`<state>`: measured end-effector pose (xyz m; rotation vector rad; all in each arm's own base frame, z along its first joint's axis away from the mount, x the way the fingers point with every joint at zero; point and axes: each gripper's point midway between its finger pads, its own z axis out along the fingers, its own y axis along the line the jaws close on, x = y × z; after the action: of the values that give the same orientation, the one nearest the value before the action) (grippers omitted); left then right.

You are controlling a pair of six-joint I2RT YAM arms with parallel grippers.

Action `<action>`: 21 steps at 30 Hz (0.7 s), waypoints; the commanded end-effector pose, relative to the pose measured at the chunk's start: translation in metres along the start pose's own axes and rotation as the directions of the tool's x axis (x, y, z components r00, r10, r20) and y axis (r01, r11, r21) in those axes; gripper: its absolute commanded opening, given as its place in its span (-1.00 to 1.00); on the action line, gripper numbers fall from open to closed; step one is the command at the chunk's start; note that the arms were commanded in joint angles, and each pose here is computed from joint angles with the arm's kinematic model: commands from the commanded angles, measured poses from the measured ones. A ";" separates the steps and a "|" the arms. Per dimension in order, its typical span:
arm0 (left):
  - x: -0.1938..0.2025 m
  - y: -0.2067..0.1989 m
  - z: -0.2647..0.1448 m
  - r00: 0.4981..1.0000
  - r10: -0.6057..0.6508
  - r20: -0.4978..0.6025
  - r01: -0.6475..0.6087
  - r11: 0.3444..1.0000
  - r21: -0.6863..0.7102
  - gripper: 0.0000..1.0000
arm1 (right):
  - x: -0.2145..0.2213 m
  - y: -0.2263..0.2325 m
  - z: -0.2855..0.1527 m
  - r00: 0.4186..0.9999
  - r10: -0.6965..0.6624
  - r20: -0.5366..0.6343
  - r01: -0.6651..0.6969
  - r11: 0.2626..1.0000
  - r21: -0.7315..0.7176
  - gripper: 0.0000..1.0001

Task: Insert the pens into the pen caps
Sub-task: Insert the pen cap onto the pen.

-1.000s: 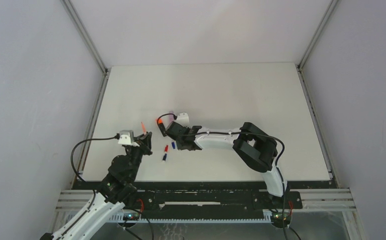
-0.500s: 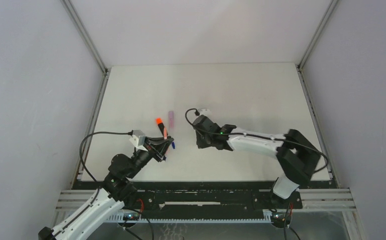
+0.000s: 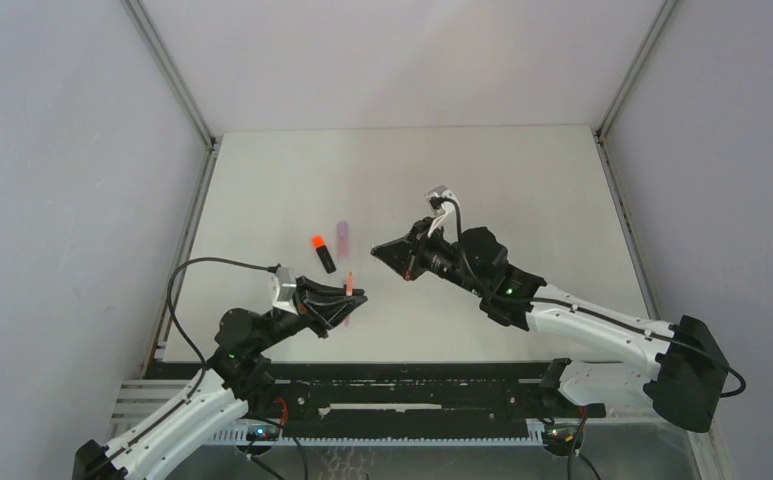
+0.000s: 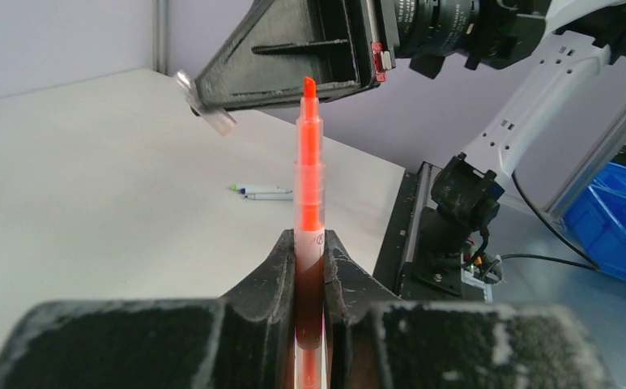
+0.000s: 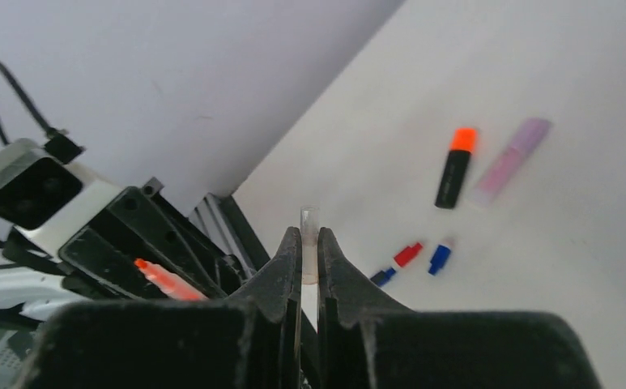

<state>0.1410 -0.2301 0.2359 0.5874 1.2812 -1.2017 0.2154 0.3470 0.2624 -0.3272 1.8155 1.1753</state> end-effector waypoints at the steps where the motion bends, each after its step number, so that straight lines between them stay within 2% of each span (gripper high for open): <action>1: 0.000 -0.012 -0.001 1.000 0.003 0.013 -0.004 0.998 0.065 -1.00 | -0.041 0.054 -0.007 0.986 0.012 0.168 0.029 0.969 -0.244 -1.00; 9: 0.002 -0.012 -0.001 1.000 0.004 0.008 -0.005 0.998 0.065 -1.00 | -0.040 0.087 -0.011 0.984 0.002 0.179 0.068 0.921 -0.384 -1.00; 21: 0.002 -0.012 0.000 1.000 0.007 0.009 -0.007 0.998 0.064 -1.00 | -0.028 0.097 -0.009 0.987 -0.022 0.162 0.090 0.900 -0.427 -1.00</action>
<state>0.1336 -0.2337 0.2368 0.6234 1.2659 -1.2284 0.1701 0.3802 0.3262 -0.4987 1.4739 1.4901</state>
